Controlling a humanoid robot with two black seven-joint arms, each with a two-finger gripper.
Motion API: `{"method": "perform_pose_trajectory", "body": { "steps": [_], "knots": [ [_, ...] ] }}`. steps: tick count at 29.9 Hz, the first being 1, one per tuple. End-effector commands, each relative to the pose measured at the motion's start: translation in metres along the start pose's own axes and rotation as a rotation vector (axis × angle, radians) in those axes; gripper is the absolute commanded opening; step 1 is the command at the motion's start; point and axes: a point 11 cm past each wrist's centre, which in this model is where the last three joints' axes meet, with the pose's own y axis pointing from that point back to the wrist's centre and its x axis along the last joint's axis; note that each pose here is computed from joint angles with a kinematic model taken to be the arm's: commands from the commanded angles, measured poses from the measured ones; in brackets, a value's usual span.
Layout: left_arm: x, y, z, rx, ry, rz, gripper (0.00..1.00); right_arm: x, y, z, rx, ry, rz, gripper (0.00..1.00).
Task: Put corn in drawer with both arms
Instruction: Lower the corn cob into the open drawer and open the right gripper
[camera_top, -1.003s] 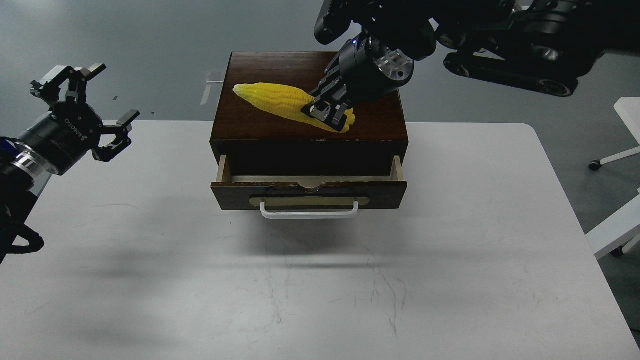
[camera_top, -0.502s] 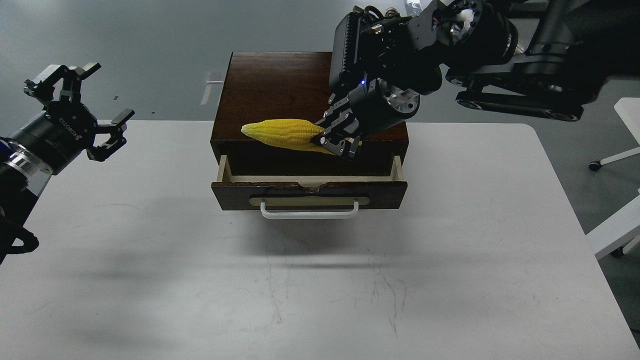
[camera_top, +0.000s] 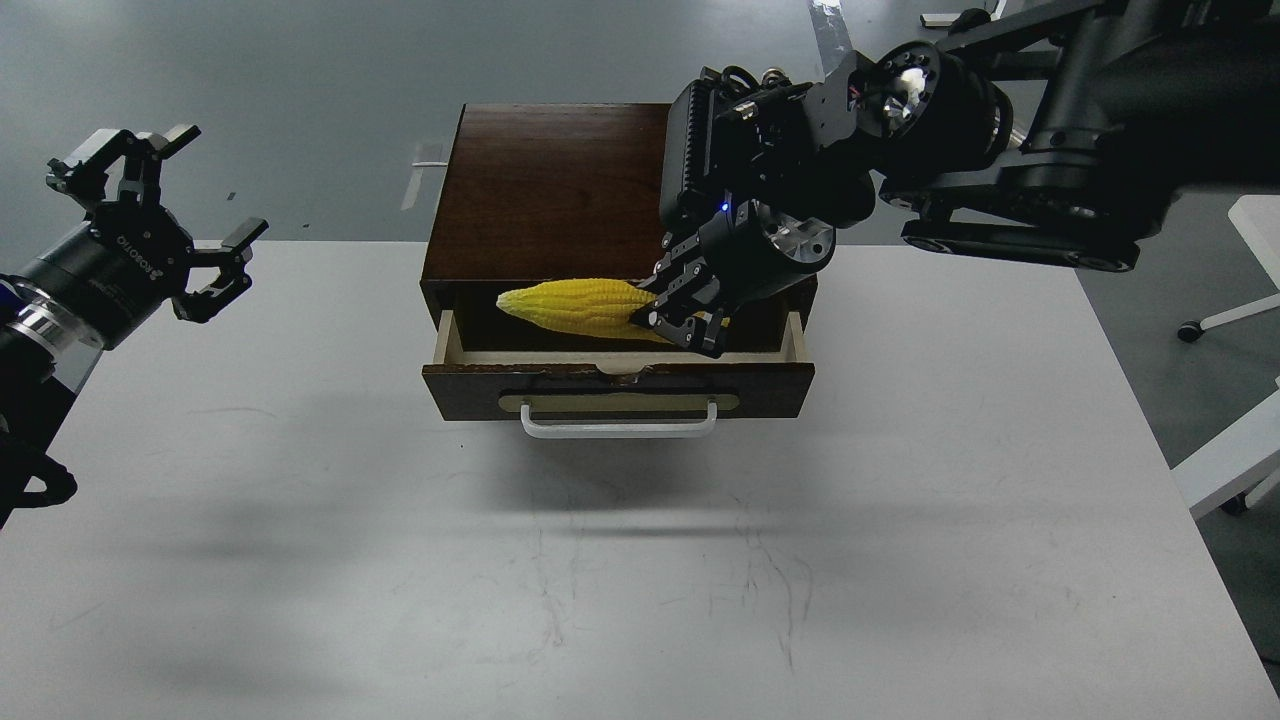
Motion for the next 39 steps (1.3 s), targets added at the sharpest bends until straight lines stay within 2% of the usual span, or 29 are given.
{"method": "perform_pose_trajectory", "body": {
  "steps": [1,6,8,11,13,16,21,32,38,39],
  "knots": [
    [0.0,0.0,0.0,0.0,0.0,0.0,0.98,-0.006,-0.003,0.0,0.001,-0.007,-0.015,0.08],
    [0.0,0.0,0.0,0.0,0.0,0.0,0.98,-0.015,-0.006,-0.001,0.007,-0.016,-0.03,0.1],
    [0.0,0.0,-0.001,0.001,0.001,0.001,0.98,-0.016,-0.006,0.0,0.006,-0.019,-0.03,0.17],
    [0.001,0.001,0.0,0.001,-0.001,0.002,0.98,-0.017,-0.006,0.0,0.006,-0.021,-0.031,0.18],
    [0.001,0.001,0.0,0.001,-0.001,0.002,0.98,-0.019,-0.006,0.0,0.005,-0.021,-0.037,0.26],
    [0.001,0.001,0.0,0.001,-0.001,0.002,0.98,-0.018,-0.006,0.001,0.002,-0.02,-0.037,0.27],
    [0.001,0.001,0.0,0.001,-0.001,0.002,0.98,-0.018,-0.006,0.001,0.004,-0.021,-0.036,0.36],
    [0.001,0.001,0.0,0.001,-0.001,0.002,0.98,-0.018,-0.006,0.001,0.002,-0.021,-0.036,0.37],
    [0.001,0.001,0.0,0.001,-0.001,0.003,0.98,-0.018,-0.006,0.001,0.002,-0.021,-0.036,0.44],
    [0.001,0.001,0.0,0.001,-0.001,0.003,0.98,-0.019,-0.006,0.001,0.002,-0.021,-0.037,0.48]
  ]
}}
